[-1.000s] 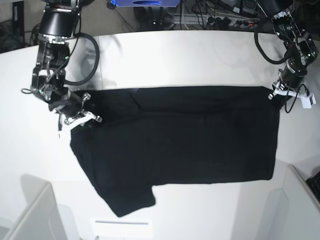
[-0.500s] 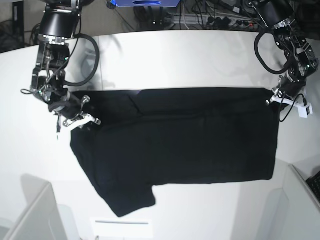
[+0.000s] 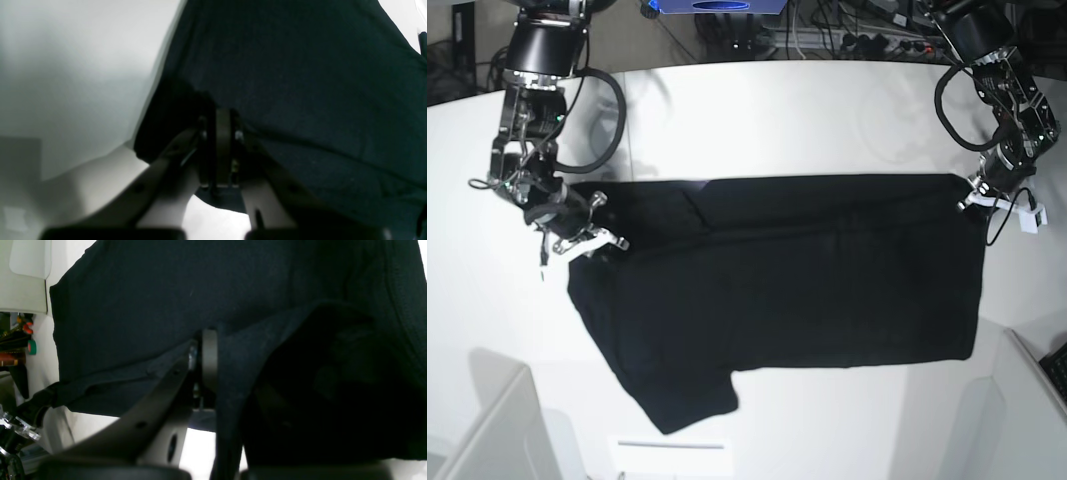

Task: Fold the T-shirt properly
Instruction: 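Release the shoulders and raise both grippers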

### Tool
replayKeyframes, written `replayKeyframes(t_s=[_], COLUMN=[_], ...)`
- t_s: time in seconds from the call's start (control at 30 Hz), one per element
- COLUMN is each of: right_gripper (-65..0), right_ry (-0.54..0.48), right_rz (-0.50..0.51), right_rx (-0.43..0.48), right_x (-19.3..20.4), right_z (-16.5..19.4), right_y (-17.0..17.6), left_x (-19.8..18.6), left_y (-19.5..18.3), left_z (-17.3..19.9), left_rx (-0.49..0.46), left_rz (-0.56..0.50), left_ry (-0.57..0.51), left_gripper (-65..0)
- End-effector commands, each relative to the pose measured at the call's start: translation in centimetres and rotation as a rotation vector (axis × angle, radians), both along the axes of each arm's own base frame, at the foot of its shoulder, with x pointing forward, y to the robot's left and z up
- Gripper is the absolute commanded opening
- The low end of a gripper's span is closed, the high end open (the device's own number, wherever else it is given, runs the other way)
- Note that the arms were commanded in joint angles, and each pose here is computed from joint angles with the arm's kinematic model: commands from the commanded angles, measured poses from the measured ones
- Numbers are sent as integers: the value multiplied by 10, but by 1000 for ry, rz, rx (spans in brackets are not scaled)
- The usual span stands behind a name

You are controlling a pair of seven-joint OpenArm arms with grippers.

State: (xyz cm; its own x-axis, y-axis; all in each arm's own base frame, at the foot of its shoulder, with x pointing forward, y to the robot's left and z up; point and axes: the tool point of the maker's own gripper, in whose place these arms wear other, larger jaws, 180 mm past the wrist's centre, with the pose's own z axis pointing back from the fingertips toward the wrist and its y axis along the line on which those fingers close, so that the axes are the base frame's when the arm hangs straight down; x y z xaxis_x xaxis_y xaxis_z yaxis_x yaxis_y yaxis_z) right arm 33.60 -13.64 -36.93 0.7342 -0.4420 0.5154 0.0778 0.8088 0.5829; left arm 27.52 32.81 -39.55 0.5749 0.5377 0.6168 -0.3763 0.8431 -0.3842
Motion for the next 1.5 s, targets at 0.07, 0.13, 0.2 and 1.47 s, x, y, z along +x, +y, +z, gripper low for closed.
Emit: replayKeyframes(t_s=[0.07,0.13,0.2,1.47], right_gripper=[-650,-650,-542,-303], right_ry=[-36,-19,-3,-139], right_rz=[-12,-15,-23,-548], right_rx=[6,11,15,2], right_x=[12,11,10,-83], right_z=[9,3,-2,24], right_y=[-4,-4,-6,-91], left_x=[13,13,14,-31], left_y=[8,8,9,77], left_z=[18,18,20,68], left_rx=[24,23,26,197], left_rz=[4,4,5,122], left_ry=[-62,-62,-65,-111], left_gripper=[-650,-650,-650,-360])
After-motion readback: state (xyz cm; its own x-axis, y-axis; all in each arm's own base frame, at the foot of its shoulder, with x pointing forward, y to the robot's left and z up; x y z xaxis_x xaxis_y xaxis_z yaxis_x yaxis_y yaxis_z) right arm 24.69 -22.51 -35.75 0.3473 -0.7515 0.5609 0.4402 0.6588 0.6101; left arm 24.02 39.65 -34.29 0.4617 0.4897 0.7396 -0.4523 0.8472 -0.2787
